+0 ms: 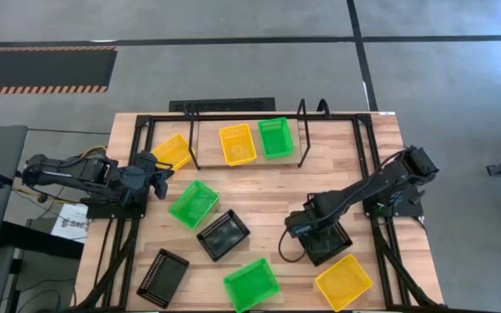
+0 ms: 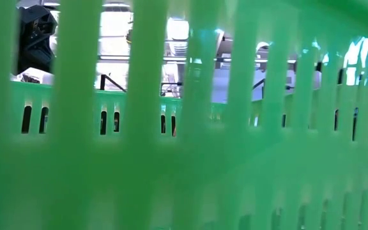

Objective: Stack baskets on shelf by color
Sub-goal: Move the top right black bin to the center of the table

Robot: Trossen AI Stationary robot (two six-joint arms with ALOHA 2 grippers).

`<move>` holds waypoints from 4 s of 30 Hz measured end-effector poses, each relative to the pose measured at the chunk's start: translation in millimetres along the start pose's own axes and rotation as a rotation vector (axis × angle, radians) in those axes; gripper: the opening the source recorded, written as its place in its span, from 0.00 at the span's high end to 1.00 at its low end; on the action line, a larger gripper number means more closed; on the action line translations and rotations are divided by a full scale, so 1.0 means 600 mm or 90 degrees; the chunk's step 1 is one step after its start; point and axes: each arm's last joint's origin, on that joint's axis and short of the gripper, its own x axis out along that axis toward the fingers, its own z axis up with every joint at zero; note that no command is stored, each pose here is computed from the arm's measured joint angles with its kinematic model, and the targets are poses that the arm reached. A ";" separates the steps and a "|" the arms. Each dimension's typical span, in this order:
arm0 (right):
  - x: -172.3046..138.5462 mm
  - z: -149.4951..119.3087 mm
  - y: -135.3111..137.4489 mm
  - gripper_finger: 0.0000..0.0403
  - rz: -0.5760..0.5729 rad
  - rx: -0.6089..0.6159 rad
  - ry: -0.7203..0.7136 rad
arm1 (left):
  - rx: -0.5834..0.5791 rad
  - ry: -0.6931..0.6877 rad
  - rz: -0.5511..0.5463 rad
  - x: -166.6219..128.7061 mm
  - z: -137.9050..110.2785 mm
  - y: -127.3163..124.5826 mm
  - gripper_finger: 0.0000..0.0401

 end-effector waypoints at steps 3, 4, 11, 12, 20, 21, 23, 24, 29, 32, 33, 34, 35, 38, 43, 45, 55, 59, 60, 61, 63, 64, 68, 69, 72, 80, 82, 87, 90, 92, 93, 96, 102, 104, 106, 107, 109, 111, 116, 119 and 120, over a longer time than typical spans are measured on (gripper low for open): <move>0.000 -0.001 0.001 0.75 0.017 0.016 0.009 | 0.000 0.000 0.000 0.000 0.000 0.000 1.00; 0.000 -0.001 0.002 0.73 0.023 0.023 0.012 | 0.000 0.000 0.000 0.000 0.000 0.000 1.00; 0.000 -0.006 0.012 0.58 0.020 -0.022 0.011 | 0.000 0.000 0.000 0.000 0.000 0.000 1.00; 0.000 -0.006 0.014 0.57 0.015 -0.033 0.007 | 0.000 0.000 0.000 0.000 0.000 0.000 1.00; 0.023 -0.014 0.012 0.52 0.008 -0.048 0.015 | 0.000 0.000 0.000 0.000 0.000 0.000 1.00; 0.027 -0.016 0.010 0.52 0.007 -0.047 0.017 | 0.000 0.000 0.000 0.000 0.000 0.000 1.00; 0.032 -0.017 0.009 0.53 0.005 -0.047 0.019 | 0.000 0.000 0.000 0.000 0.000 0.000 1.00; 0.033 -0.018 0.009 0.54 0.004 -0.047 0.021 | 0.000 0.000 0.000 0.000 0.000 0.000 1.00; 0.037 -0.019 0.007 0.55 0.003 -0.046 0.021 | 0.000 0.000 0.000 0.000 0.000 0.000 1.00; 0.037 -0.017 0.008 0.55 0.004 -0.046 0.015 | -0.001 0.000 0.000 0.000 0.000 0.000 1.00; 0.037 -0.017 0.008 0.55 0.005 -0.046 0.012 | -0.001 0.000 0.000 0.000 0.000 0.000 1.00; 0.037 -0.016 0.009 0.55 0.007 -0.046 0.009 | -0.001 0.000 0.000 0.000 0.000 0.000 1.00; 0.037 -0.015 0.009 0.55 0.007 -0.046 0.007 | -0.001 0.000 0.000 0.000 0.000 0.000 1.00; 0.037 -0.015 0.009 0.55 0.008 -0.046 0.006 | -0.001 0.000 0.000 0.000 0.000 0.000 1.00; 0.038 -0.014 0.009 0.56 0.010 -0.046 0.001 | -0.003 0.000 0.000 0.000 0.000 0.000 1.00; 0.045 -0.014 0.009 0.55 0.014 -0.047 -0.008 | -0.004 0.000 0.000 0.000 0.000 0.000 1.00; 0.059 -0.020 0.006 0.56 0.014 -0.041 0.001 | -0.003 0.000 0.000 0.000 0.000 0.000 1.00; 0.059 -0.021 0.006 0.56 0.012 -0.041 0.006 | -0.003 0.000 0.000 0.000 0.000 0.000 1.00; 0.059 -0.021 0.006 0.56 0.012 -0.041 0.006 | -0.003 0.000 0.000 0.000 0.000 0.000 1.00; 0.059 -0.022 0.005 0.57 0.012 -0.041 0.008 | -0.003 0.000 0.000 0.000 0.000 0.000 1.00; 0.059 -0.023 0.005 0.57 0.008 -0.043 0.016 | -0.003 0.000 0.000 0.000 0.000 0.000 1.00; 0.059 -0.024 0.004 0.57 0.007 -0.044 0.018 | -0.003 0.000 0.000 0.000 0.000 0.000 1.00; 0.059 -0.023 0.004 0.57 0.008 -0.045 0.016 | -0.003 0.000 0.000 0.000 0.000 0.000 1.00; 0.059 -0.023 0.004 0.57 0.009 -0.045 0.015 | -0.003 0.000 0.000 0.000 0.000 0.000 1.00; 0.059 -0.023 0.004 0.57 0.008 -0.045 0.015 | -0.003 0.000 0.000 0.000 0.000 0.000 1.00; 0.080 -0.029 -0.009 0.58 0.007 -0.032 0.023 | -0.003 0.002 -0.001 0.000 0.000 0.000 1.00; 0.084 -0.033 -0.011 0.58 0.004 -0.026 0.032 | -0.003 0.005 -0.004 0.000 0.000 0.000 1.00; 0.085 -0.034 -0.011 0.64 0.001 -0.003 0.038 | -0.008 0.008 -0.008 0.000 -0.001 -0.001 1.00; 0.085 -0.033 -0.013 0.76 0.002 0.022 0.036 | -0.008 0.008 -0.008 0.000 -0.001 -0.001 1.00; 0.085 -0.031 -0.015 0.86 0.005 0.045 0.034 | -0.008 0.008 -0.007 0.000 -0.001 -0.001 1.00; 0.084 -0.030 -0.017 0.92 0.006 0.059 0.032 | -0.006 0.008 -0.008 0.000 -0.001 -0.001 1.00; 0.082 -0.023 -0.023 0.97 0.014 0.110 0.025 | -0.003 0.008 -0.007 0.000 -0.001 0.000 1.00; 0.044 0.017 -0.039 0.98 -0.003 0.254 -0.066 | -0.003 0.008 -0.007 0.000 -0.001 0.000 1.00; 0.022 0.034 -0.043 0.98 -0.010 0.277 -0.109 | -0.003 0.009 -0.008 0.000 -0.001 -0.001 1.00; -0.003 0.051 -0.047 0.98 -0.017 0.291 -0.157 | -0.003 0.009 -0.007 0.000 -0.001 0.000 1.00; -0.015 0.059 -0.050 0.99 -0.022 0.303 -0.183 | -0.003 0.009 -0.007 0.000 -0.001 0.000 1.00; -0.037 0.073 -0.055 0.99 -0.031 0.325 -0.231 | -0.003 0.009 -0.008 0.000 -0.001 0.000 1.00; -0.056 0.085 -0.060 0.99 -0.039 0.341 -0.279 | -0.002 0.010 -0.007 0.000 -0.001 0.000 1.00; -0.075 0.103 -0.074 0.99 -0.032 0.379 -0.341 | -0.001 0.016 -0.010 0.000 -0.002 0.000 1.00; -0.075 0.104 -0.077 0.99 -0.031 0.394 -0.341 | -0.001 0.016 -0.010 0.000 -0.002 0.000 1.00; -0.074 0.102 -0.078 0.99 -0.035 0.398 -0.332 | -0.001 0.016 -0.010 0.000 -0.002 0.000 1.00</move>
